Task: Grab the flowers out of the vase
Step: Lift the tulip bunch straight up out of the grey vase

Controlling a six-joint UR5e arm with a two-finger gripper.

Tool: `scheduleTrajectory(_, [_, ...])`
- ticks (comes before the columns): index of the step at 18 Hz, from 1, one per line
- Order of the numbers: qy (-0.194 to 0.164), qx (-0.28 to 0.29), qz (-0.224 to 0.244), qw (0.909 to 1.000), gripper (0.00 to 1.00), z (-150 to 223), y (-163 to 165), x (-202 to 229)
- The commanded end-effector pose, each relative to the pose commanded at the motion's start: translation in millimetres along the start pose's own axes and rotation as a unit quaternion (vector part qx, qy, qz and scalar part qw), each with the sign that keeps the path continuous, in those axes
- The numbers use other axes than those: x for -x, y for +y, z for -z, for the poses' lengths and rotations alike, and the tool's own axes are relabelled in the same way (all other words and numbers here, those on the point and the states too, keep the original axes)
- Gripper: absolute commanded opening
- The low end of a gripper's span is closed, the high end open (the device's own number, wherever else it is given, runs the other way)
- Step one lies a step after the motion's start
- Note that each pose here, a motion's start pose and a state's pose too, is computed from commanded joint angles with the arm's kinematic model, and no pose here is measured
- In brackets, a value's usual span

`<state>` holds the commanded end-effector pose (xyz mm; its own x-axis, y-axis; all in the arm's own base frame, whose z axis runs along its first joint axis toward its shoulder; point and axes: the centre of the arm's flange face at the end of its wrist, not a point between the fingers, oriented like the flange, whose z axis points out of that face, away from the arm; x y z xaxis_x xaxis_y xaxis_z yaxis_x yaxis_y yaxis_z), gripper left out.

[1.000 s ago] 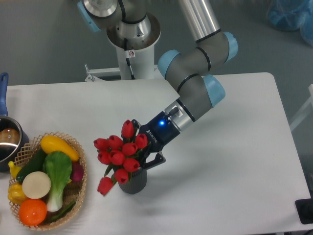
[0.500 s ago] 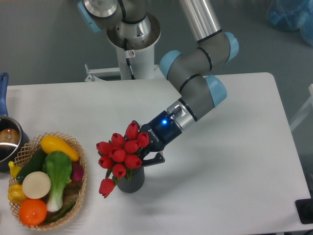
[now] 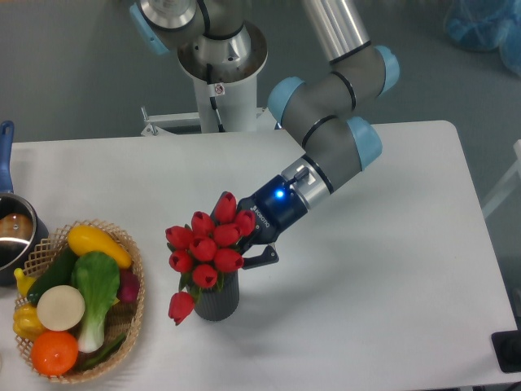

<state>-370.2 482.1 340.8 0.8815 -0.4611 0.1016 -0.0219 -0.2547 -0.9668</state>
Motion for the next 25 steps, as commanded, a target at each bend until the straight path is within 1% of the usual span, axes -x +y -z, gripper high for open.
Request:
scheduleTrajectory(1, [-0.002,0.000,0.010,0.9999,0.39,2,-8,-5])
scheduleTrajectory(3, [-0.003,-0.010,0.015,0.9998,0.39,6,-17,-9])
scheduleTrajectory(5, [0.005,-0.046,0.010,0.9989,0.39,7,-32,-16])
scheduleTrajectory(7, [0.006,-0.063,0.009,0.9980,0.39,13,-45,-21])
scheduleTrajectory(13, [0.003,-0.077,-0.004,0.9970,0.39,22,-67,-28])
scheduleTrajectory(20, [0.000,-0.094,-0.024,0.9953,0.39,33,-90,-22])
scheduleTrajectory(25, [-0.016,-0.096,-0.014,0.9952,0.39,55,-106,-14])
